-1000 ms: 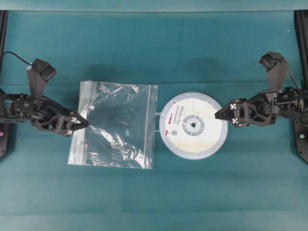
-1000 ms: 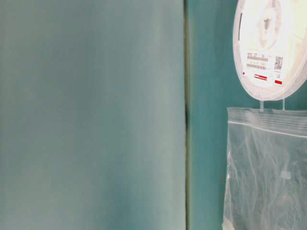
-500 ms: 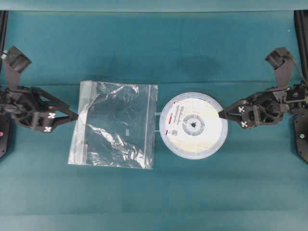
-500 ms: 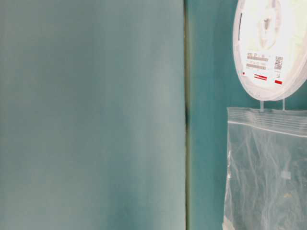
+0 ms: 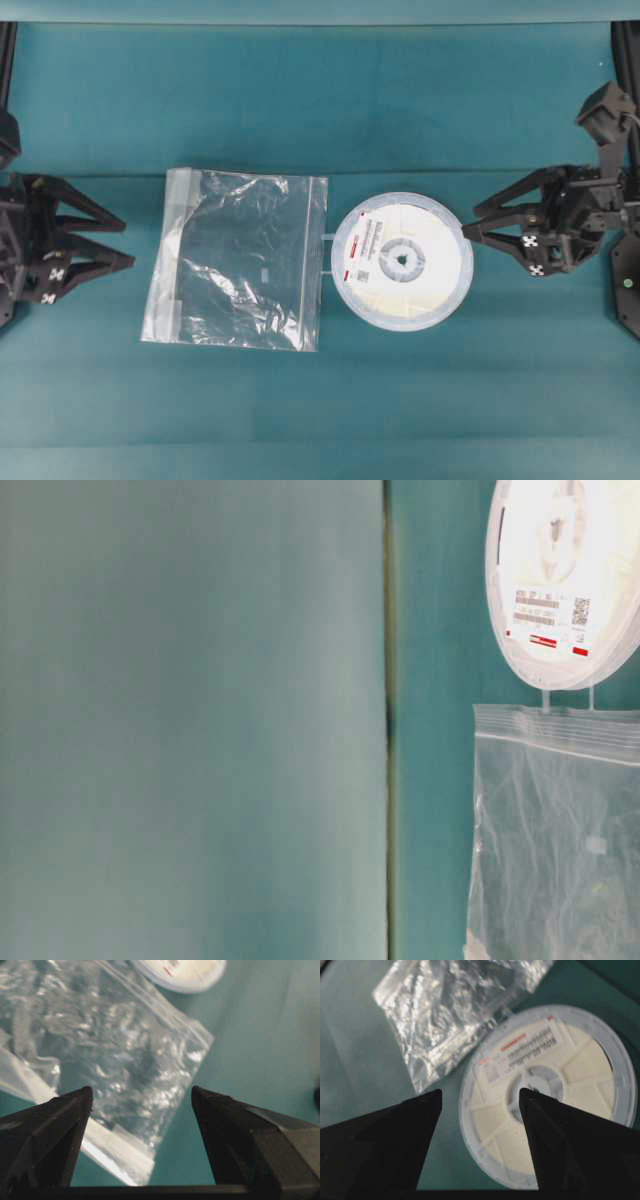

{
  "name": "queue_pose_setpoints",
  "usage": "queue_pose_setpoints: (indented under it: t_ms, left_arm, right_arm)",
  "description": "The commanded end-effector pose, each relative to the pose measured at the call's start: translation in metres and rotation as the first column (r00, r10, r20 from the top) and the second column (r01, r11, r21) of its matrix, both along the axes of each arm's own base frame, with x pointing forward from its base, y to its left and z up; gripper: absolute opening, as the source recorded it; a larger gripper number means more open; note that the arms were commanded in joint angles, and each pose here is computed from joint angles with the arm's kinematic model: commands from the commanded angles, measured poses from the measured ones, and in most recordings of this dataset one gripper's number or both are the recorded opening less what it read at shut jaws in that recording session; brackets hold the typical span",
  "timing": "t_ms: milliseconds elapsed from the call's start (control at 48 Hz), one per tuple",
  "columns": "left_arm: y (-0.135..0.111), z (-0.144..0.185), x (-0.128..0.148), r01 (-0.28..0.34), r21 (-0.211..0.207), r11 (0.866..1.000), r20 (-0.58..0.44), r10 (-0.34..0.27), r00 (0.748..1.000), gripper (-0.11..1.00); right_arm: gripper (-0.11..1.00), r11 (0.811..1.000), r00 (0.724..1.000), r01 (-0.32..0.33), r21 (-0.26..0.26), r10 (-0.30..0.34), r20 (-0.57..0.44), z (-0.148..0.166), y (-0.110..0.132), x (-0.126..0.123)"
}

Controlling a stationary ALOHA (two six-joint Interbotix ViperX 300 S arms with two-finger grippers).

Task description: Take out the reel from the clear zip bag.

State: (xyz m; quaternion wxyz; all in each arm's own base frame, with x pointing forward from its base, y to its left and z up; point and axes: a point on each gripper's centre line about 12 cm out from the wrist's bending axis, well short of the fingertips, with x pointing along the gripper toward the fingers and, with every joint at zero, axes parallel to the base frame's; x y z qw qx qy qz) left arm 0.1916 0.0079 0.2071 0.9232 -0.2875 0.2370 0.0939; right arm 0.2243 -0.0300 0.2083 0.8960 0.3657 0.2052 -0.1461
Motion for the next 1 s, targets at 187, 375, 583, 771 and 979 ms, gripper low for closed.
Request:
queue_pose_setpoints:
  t_ms: [187, 375, 583, 771, 979]
  left_arm:
    - [-0.003, 0.011, 0.0, 0.039, 0.044, 0.998, 0.041, -0.041, 0.998, 0.87]
    - [-0.003, 0.019, -0.003, 0.093, 0.167, 0.982, 0.068, -0.105, 0.992, 0.87]
    - [-0.004, 0.026, -0.005, 0.157, 0.331, 0.931, 0.07, -0.19, 0.979, 0.86]
    - [-0.003, 0.032, -0.007, 0.16, 0.368, 0.916, 0.087, -0.205, 0.975, 0.86]
    - [-0.003, 0.045, -0.012, 0.14, 0.382, 0.914, 0.142, -0.207, 0.968, 0.86]
  right_arm:
    - [0.8, 0.969, 0.991, -0.136, -0.205, 0.137, -0.01, 0.014, 0.007, -0.009]
    - [0.8, 0.949, 0.985, -0.166, -0.268, 0.171, -0.004, 0.021, 0.009, -0.017]
    - [0.8, 0.937, 0.982, -0.181, -0.298, 0.188, -0.003, 0.027, 0.01, -0.026]
    - [0.8, 0.925, 0.98, -0.183, -0.333, 0.198, 0.011, 0.035, 0.011, -0.031]
    - [0.8, 0.893, 0.977, -0.189, -0.41, 0.214, 0.016, 0.043, 0.009, -0.038]
